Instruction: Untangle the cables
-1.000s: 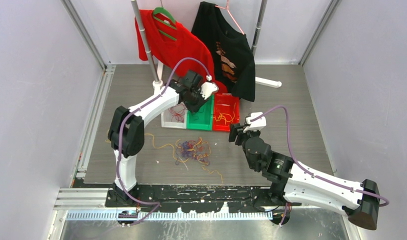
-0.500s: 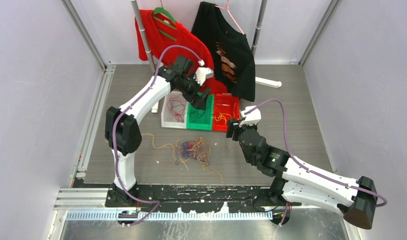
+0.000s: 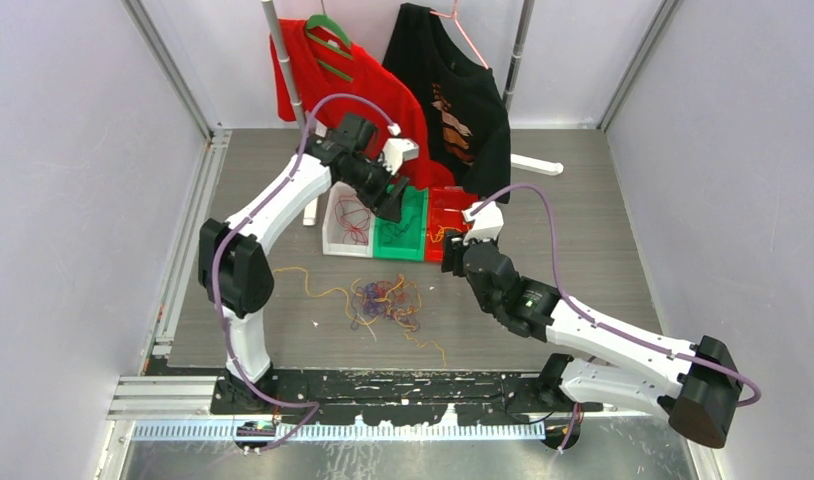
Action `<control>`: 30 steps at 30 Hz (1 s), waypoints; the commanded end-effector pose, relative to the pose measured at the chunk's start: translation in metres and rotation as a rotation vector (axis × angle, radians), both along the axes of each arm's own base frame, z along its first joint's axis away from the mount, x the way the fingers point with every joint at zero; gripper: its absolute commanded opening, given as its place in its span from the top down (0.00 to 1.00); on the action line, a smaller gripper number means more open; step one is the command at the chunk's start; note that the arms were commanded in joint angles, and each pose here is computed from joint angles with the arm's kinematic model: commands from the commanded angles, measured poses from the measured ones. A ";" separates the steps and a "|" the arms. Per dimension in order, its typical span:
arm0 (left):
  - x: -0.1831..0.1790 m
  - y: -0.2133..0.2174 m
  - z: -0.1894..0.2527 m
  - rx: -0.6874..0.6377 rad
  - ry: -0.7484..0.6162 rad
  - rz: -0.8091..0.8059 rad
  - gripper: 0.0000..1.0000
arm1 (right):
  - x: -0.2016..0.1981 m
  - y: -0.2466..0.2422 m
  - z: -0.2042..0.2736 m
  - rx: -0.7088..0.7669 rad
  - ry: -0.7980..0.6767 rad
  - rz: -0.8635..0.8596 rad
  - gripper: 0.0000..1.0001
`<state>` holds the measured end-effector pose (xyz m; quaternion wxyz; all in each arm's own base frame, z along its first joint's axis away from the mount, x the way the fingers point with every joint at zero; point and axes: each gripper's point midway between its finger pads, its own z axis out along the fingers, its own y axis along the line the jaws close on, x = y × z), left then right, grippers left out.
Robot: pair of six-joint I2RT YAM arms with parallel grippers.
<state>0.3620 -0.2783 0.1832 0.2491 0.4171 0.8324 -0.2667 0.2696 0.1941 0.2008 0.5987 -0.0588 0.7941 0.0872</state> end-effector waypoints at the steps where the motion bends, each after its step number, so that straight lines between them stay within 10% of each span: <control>1: 0.002 -0.024 -0.005 -0.035 0.014 -0.033 0.43 | 0.000 0.003 0.026 0.112 -0.034 -0.002 0.40; 9: 0.041 -0.023 -0.044 0.002 -0.143 -0.003 0.87 | -0.011 -0.015 0.025 0.117 -0.023 -0.027 0.45; 19: 0.055 -0.023 -0.086 0.078 -0.120 0.006 0.92 | -0.019 -0.016 0.019 0.087 0.014 0.011 0.49; 30: -0.021 -0.028 0.039 -0.115 0.023 -0.088 0.11 | -0.032 0.023 -0.013 0.085 0.145 0.195 0.34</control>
